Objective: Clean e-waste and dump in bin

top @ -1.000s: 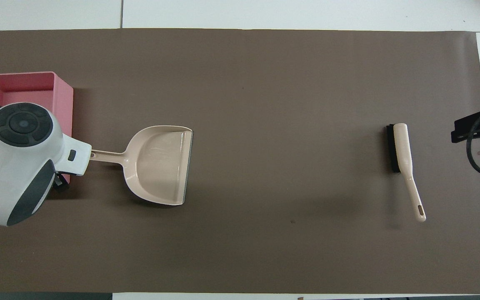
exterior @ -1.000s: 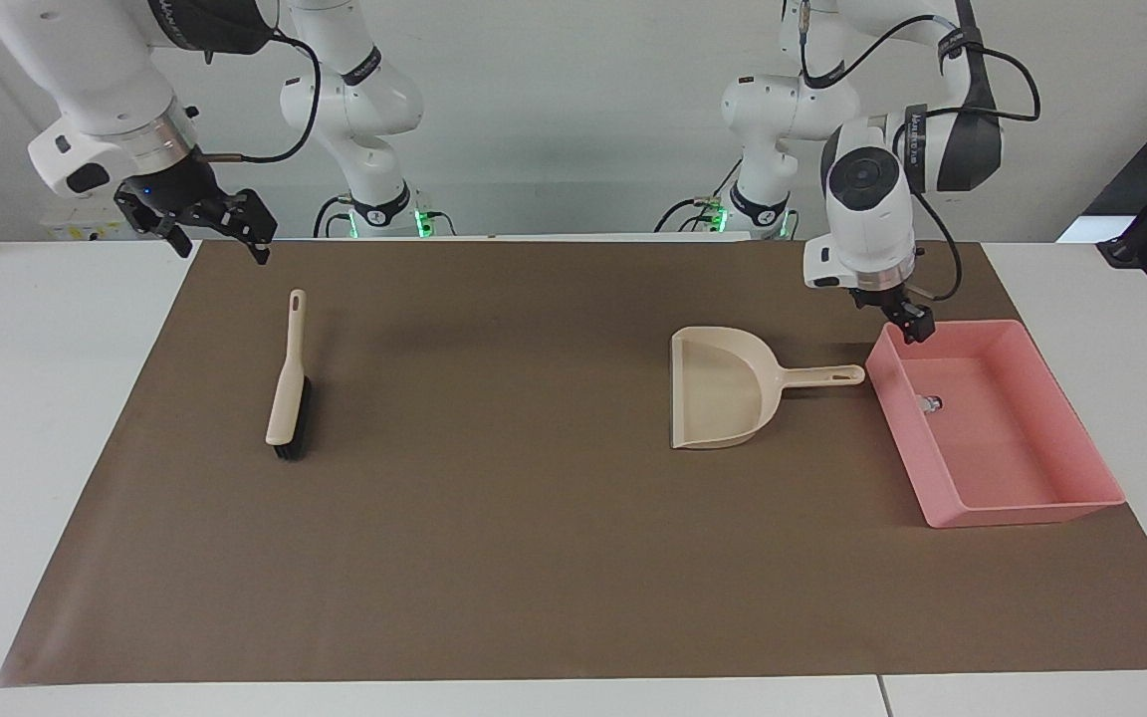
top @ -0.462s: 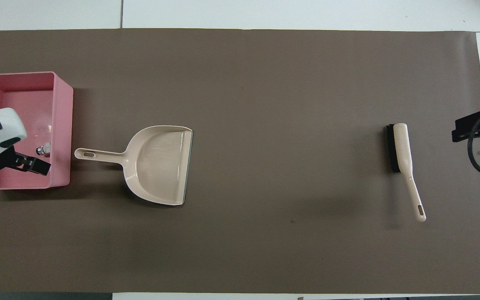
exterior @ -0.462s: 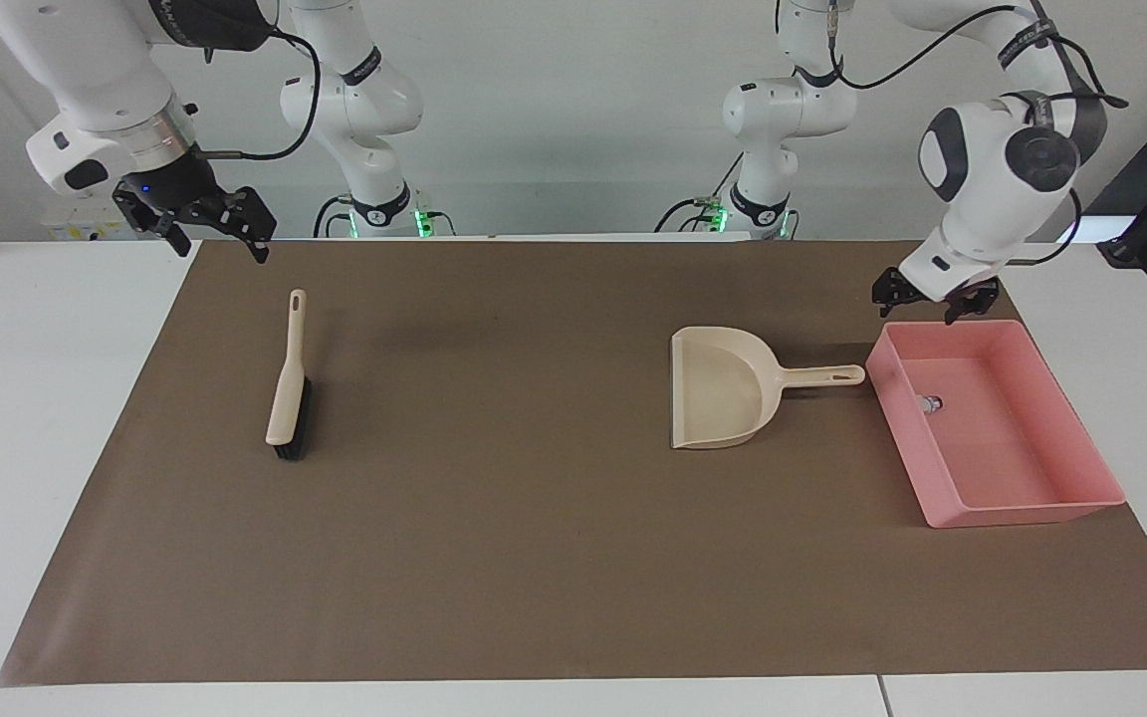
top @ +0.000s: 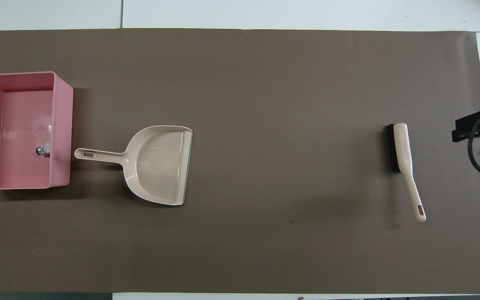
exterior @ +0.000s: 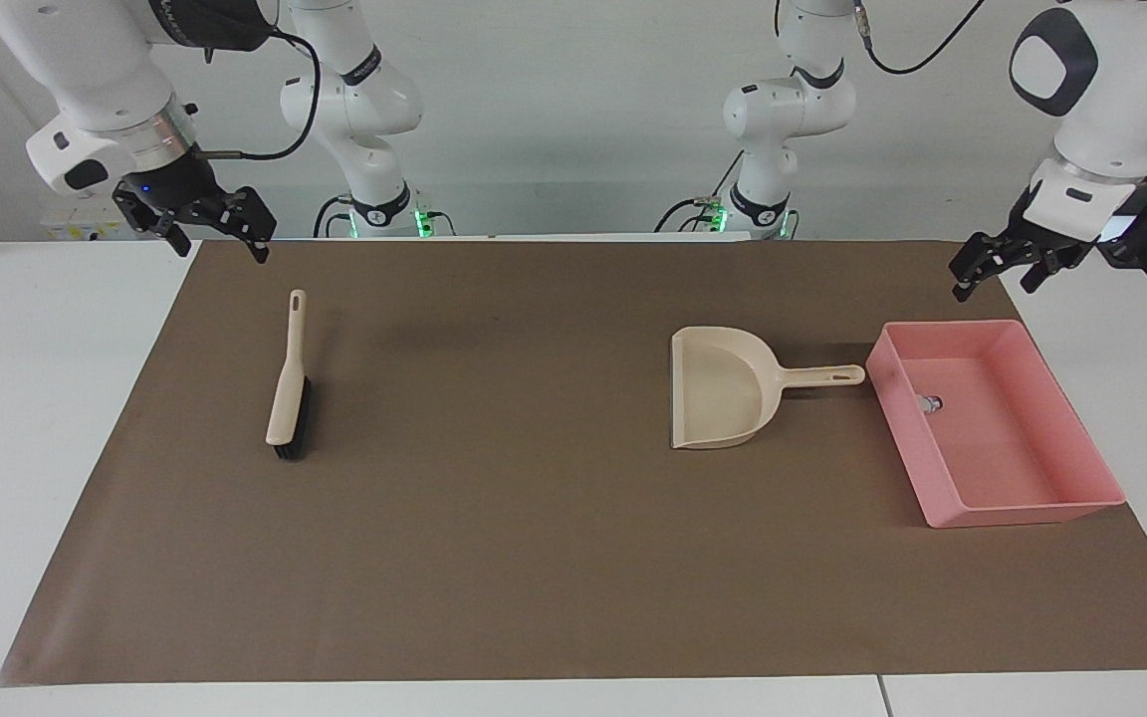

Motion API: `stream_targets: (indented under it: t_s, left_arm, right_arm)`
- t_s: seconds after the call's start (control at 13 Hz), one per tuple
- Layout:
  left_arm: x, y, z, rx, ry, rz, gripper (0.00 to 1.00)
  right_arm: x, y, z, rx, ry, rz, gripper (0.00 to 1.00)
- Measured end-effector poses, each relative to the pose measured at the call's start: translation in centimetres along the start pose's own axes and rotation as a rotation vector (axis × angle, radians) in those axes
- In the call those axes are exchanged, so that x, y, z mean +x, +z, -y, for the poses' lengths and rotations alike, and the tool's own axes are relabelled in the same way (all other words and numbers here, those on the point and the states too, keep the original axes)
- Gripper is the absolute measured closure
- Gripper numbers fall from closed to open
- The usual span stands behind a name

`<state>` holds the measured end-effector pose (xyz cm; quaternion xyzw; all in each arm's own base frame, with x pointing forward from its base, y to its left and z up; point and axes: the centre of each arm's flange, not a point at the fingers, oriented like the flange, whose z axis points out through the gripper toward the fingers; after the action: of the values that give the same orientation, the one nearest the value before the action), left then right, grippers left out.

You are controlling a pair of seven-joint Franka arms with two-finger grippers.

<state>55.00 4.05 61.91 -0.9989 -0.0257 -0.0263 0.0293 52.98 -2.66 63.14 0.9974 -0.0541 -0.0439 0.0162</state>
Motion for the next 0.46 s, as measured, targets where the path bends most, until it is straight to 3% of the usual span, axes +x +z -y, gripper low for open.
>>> stream_targets:
  t_s: [0.46]
  left_arm:
    - [-0.7,-2.7,-0.8,-0.001,-0.002,0.042,0.02]
  right_arm:
    - [0.0,0.0,0.0,0.0,-0.001,0.0,0.0]
